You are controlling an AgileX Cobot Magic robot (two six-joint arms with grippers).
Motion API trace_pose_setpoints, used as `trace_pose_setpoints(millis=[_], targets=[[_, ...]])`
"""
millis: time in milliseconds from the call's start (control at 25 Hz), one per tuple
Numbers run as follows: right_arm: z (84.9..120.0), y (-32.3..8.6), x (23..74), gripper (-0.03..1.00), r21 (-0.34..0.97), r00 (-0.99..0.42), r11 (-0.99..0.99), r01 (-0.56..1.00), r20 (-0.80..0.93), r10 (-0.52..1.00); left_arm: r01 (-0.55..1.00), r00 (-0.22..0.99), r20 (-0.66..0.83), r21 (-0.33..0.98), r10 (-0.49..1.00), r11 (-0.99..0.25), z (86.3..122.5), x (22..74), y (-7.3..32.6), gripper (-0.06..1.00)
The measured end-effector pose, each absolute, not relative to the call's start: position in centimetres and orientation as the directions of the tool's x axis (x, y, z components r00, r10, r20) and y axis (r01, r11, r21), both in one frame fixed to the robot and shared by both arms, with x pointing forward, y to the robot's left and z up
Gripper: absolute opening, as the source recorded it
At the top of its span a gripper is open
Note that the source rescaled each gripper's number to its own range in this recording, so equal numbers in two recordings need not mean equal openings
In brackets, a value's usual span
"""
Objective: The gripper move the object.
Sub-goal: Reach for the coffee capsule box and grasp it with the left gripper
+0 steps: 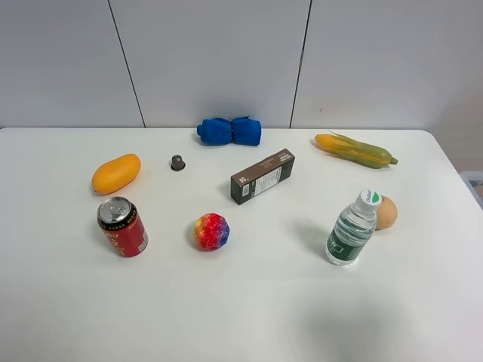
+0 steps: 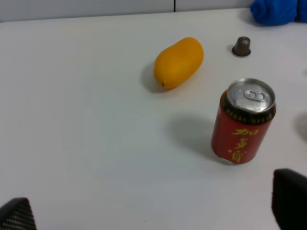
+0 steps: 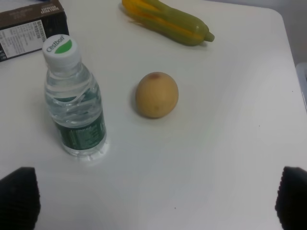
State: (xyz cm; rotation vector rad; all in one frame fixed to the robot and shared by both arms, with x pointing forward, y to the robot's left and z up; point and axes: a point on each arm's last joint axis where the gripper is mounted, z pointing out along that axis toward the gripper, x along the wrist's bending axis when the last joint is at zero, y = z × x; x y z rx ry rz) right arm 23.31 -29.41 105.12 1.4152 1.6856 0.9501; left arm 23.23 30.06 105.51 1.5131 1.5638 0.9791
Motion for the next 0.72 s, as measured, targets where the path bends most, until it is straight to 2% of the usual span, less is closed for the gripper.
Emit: trace_pose_setpoints(millis=[120,320,720], targets=[[105.1,-29.4,23.3,1.00,0.884,-0.131,0.123,0.452,-0.070,0.989,0.429,-0.008,-0.036,0.903,0.999,0.036,105.8,23.2,29.7,1.00],[105.1,-29.4,23.3,1.00,0.884,-0.131,0.123,0.452,-0.070,0.989,0.439,0.046,-0.081,0.897,0.996,0.053,108.7,24.5,29.1,1.00],[105.1,-29.4,23.3,1.00,0.884,-0.131,0.123,0.452,-0.070,0.989,0.635,0.194,0.034,0.757,0.980,-0.152,114.3,35.7,29.2,1.00]])
